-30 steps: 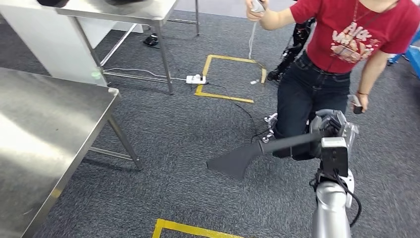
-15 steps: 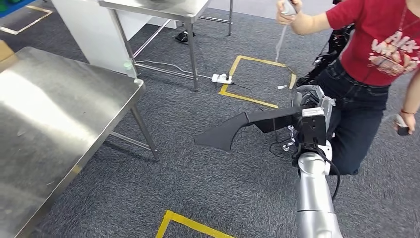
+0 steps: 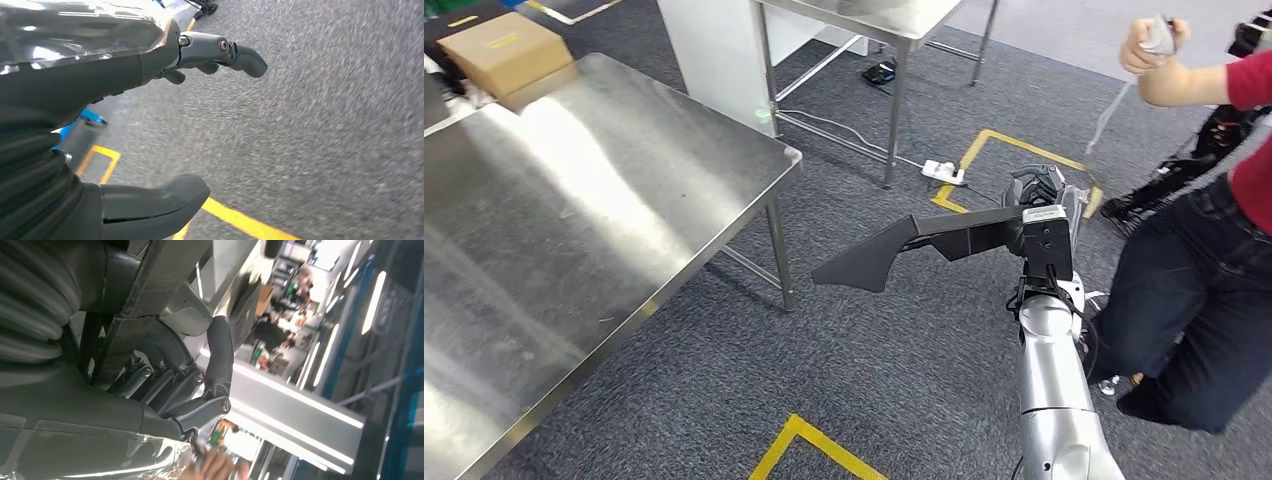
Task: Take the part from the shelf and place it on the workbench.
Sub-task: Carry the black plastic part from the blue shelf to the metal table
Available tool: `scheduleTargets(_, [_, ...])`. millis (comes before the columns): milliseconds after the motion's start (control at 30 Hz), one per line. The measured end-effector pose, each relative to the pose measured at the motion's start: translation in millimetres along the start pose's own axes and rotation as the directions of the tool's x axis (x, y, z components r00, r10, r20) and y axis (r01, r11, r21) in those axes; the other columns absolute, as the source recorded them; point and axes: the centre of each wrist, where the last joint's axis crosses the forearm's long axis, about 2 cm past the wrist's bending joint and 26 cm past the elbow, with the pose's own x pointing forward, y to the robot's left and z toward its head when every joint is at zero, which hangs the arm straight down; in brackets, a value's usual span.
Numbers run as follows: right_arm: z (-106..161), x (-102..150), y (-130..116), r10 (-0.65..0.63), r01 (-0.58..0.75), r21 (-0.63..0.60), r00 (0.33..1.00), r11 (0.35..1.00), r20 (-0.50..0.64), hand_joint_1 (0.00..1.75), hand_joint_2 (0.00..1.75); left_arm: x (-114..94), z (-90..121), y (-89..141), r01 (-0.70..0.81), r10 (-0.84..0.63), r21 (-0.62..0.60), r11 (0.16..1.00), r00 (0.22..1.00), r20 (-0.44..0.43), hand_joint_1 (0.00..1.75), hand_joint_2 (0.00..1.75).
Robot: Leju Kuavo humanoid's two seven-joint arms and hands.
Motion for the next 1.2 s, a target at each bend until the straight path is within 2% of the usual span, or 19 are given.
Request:
scheduleTargets(300, [9,3,-5,0.026,-0.026,-0.019,1.0,0.999,0.001,1.75,1.75,-2,-2,3,-0.013,0.012,0.015,1.0,1.0,0.025,0.0,1.75])
scheduleTargets(533, [24,8,-25,0.097,-0.097,-0.017,0.995,0.995,-0.018,1.75,1.75,0,-2,0,-0.017,0.025,-0.099,0.995,0.996,0.086,0.0,1.75])
scheduleTargets(700, [10,11,-49,0.171,-0.172,-0.026,0.985,0.985,-0.011,1.75,1.75,2,-1,-3,-0.022,0.044,-0.168,0.986,0.991,0.128,0.0,1.75])
scheduleTargets(967, [-12,13,-68,0.259,-0.26,-0.039,0.965,0.965,-0.027,1.75,1.75,4,-1,-4,-0.09,0.132,-0.241,0.966,0.978,0.162,0.0,1.75])
scheduleTargets(1067, [-19,16,-71,0.267,-0.267,-0.047,0.964,0.963,-0.017,1.75,1.75,3,-1,-4,-0.149,0.195,-0.239,0.959,0.964,0.179,0.0,1.75])
scheduleTargets(1200, [-27,19,-71,0.265,-0.265,-0.053,0.964,0.963,-0.011,1.75,1.75,0,-2,-2,-0.226,0.257,-0.169,0.959,0.946,0.195,0.0,1.75])
